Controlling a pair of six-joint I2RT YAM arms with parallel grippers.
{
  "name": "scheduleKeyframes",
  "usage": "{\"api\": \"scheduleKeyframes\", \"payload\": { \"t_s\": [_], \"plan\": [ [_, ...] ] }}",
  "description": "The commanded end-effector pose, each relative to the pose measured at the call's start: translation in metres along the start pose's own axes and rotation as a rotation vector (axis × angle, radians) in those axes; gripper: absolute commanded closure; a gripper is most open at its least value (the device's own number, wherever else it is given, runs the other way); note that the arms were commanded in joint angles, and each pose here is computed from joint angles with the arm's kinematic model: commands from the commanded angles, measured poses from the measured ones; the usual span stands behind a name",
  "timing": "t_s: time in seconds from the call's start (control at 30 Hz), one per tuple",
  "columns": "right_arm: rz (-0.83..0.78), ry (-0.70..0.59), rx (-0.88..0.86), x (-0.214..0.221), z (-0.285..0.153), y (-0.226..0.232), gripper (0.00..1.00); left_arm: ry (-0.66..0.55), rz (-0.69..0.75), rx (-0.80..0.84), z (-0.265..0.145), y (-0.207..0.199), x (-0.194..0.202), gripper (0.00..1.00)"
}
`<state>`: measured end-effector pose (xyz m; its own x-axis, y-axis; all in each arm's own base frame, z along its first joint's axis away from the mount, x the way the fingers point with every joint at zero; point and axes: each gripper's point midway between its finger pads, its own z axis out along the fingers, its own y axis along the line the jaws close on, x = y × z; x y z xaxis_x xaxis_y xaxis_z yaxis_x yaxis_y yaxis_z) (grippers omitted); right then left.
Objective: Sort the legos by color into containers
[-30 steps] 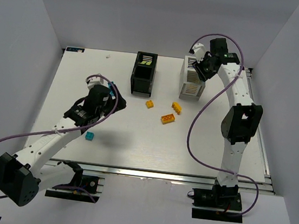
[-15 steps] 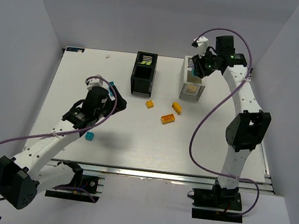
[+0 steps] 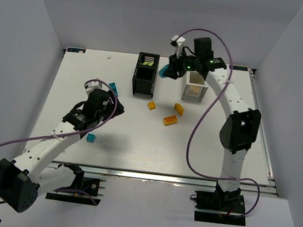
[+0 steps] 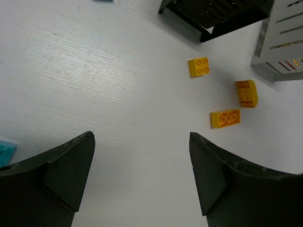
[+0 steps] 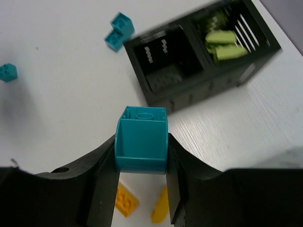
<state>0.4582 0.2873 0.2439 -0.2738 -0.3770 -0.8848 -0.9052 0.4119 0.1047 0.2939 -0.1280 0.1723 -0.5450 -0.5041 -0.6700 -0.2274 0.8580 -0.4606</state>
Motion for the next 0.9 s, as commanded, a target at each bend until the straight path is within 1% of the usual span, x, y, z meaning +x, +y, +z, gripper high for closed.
{"api": "scheduleKeyframes", "payload": {
  "t_s": [0.0, 0.07, 0.1, 0.17, 0.2, 0.3, 0.47, 0.87],
  "plan": [
    [-0.068, -0.096, -0.035, -0.040, 0.040, 0.022, 1.00, -0.019, -0.017, -0.049, -0.009, 0.008, -0.014, 0.11],
    [-0.111, -0.110, 0.006, -0.055, 0.057, 0.026, 1.00, 0.001, -0.032, -0.075, -0.007, 0.018, -0.010, 0.12],
    [-0.108, -0.086, 0.048, -0.047, 0.070, 0.017, 1.00, 0.012, -0.039, -0.075, -0.008, 0.020, -0.008, 0.12],
    [-0.119, -0.103, 0.088, -0.057, 0.080, 0.014, 1.00, 0.025, -0.056, -0.096, -0.007, 0.029, -0.004, 0.12],
    [-0.109, -0.090, 0.123, -0.051, 0.088, 0.005, 1.00, 0.030, -0.061, -0.101, -0.007, 0.031, -0.002, 0.12],
    [-0.112, -0.098, 0.175, -0.051, 0.098, -0.003, 1.00, 0.030, -0.075, -0.119, -0.010, 0.039, -0.002, 0.12],
    [-0.123, -0.114, 0.205, -0.048, 0.107, -0.012, 1.00, 0.036, -0.078, -0.148, -0.011, 0.048, -0.001, 0.09],
    [-0.128, -0.127, 0.207, -0.047, 0.115, -0.016, 1.00, 0.038, -0.099, -0.167, -0.014, 0.060, 0.008, 0.08]
  ]
}}
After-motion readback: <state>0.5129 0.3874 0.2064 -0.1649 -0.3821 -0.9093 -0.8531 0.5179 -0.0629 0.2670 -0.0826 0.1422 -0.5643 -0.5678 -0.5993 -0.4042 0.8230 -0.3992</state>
